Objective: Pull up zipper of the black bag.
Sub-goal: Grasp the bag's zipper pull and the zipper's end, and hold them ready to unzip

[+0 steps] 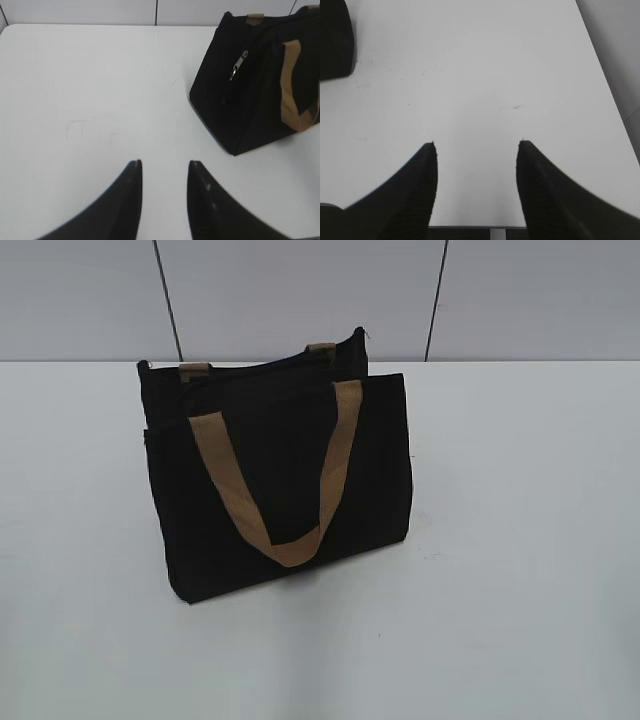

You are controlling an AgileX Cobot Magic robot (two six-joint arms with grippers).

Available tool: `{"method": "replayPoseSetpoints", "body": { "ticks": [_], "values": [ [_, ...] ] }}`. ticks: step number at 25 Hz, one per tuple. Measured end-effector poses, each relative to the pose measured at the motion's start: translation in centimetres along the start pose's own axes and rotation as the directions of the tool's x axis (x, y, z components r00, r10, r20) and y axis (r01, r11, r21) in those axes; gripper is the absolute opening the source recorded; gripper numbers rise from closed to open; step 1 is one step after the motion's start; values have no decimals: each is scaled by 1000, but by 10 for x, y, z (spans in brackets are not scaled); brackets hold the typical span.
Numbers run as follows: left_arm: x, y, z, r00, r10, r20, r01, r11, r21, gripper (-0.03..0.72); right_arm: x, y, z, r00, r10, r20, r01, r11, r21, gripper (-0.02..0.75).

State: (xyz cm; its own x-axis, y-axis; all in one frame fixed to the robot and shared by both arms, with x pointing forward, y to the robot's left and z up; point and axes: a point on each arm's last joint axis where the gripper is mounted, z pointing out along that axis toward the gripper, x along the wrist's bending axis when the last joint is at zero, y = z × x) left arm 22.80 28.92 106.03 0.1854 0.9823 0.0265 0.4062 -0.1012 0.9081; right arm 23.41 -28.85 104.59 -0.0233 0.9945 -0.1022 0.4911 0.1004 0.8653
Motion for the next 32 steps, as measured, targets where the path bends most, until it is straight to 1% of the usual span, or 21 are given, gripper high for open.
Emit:
{"method": "replayPoseSetpoints", "body": {
  "ticks": [32],
  "values": [
    [0, 0, 0, 1000, 0, 0, 0, 1000, 0, 236, 0, 0, 0, 1000, 0, 0, 0, 1000, 0, 401]
  ]
}}
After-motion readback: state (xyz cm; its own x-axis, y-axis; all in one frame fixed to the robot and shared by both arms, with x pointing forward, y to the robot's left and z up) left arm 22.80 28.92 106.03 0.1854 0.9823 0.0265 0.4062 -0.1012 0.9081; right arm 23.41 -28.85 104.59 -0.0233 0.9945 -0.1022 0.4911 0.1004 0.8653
